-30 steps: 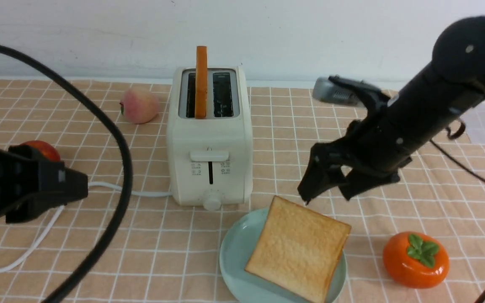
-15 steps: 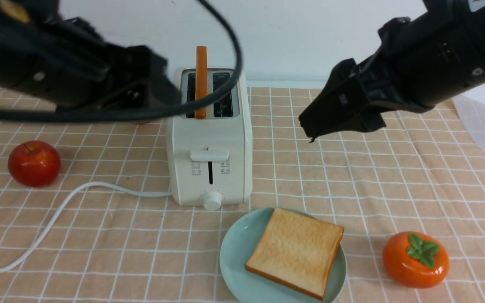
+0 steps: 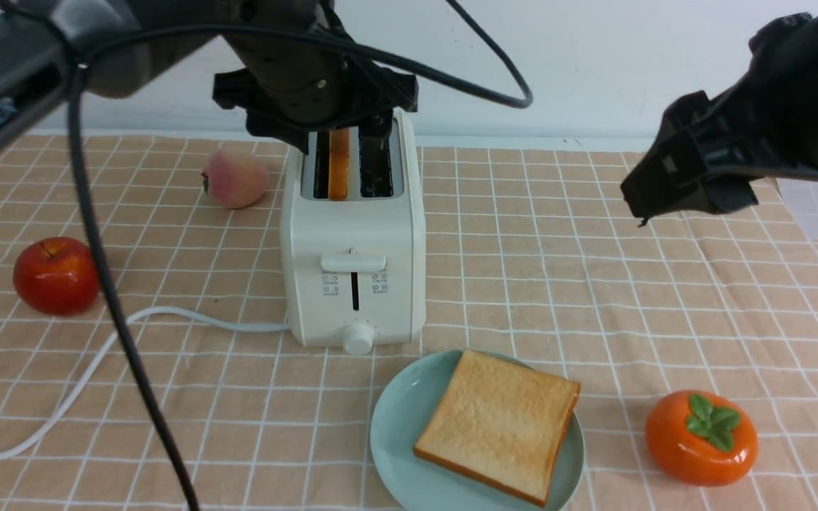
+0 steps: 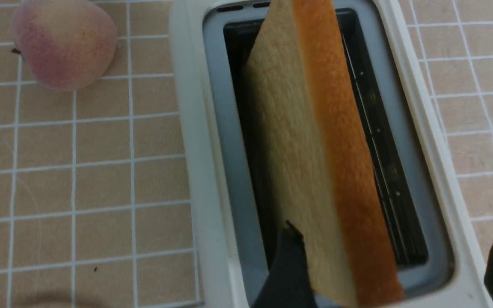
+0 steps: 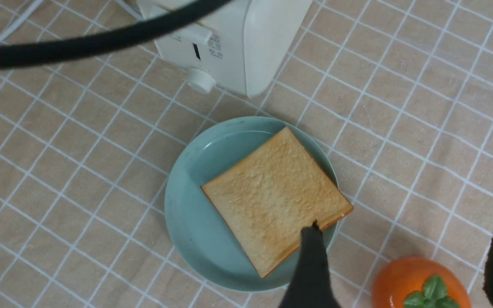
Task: Take toasted bread from bread machine on light coffee tablecloth place on plate.
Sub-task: 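Reach for a toast slice standing in the toaster with the left gripper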
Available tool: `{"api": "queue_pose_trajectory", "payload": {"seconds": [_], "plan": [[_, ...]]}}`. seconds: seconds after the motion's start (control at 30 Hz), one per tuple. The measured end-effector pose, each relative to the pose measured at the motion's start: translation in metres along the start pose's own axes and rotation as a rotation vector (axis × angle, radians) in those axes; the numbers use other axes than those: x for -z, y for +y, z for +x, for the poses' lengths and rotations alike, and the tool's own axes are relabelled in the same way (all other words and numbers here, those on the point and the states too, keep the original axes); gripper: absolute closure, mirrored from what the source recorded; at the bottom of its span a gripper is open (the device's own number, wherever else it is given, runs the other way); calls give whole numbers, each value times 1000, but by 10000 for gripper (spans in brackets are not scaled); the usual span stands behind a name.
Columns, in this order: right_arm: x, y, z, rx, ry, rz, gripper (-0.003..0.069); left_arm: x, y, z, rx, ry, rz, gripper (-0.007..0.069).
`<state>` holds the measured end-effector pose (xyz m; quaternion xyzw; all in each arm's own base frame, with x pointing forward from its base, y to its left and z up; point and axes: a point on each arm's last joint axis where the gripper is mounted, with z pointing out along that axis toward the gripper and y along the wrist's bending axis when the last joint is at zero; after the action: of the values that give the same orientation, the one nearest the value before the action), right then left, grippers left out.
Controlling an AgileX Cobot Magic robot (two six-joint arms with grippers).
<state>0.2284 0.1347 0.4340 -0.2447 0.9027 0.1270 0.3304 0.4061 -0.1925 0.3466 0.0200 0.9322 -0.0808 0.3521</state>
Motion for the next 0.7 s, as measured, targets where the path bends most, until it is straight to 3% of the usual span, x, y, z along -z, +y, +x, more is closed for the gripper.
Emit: {"api": "queue_pose_trajectory", "payload": {"seconds": [0.2, 0.27, 0.37, 0.43, 0.47, 0.5, 0.6, 0.7], "plan": [[0, 0, 0, 0, 1, 0, 152, -32, 4, 5, -38, 5, -83, 76], [0, 0, 0, 0, 3, 0, 152, -35, 5, 4, -50, -6, -98, 119], [0, 0, 0, 0, 5, 0, 152, -32, 4, 2, -51, -21, -93, 256], [0, 0, 1, 0, 8, 1, 152, -27, 5, 0, -49, -29, -91, 424], [0, 0, 1, 0, 8, 1, 152, -26, 5, 0, -48, -32, -90, 442], [0, 0, 1, 0, 8, 1, 152, -18, 5, -3, -46, -41, -90, 542], [0, -1, 1, 4, 10, 8, 152, 7, 7, -10, -39, -82, -84, 540], [0, -3, 1, 15, 12, 35, 152, 66, 14, -22, -21, -172, -64, 536]]}}
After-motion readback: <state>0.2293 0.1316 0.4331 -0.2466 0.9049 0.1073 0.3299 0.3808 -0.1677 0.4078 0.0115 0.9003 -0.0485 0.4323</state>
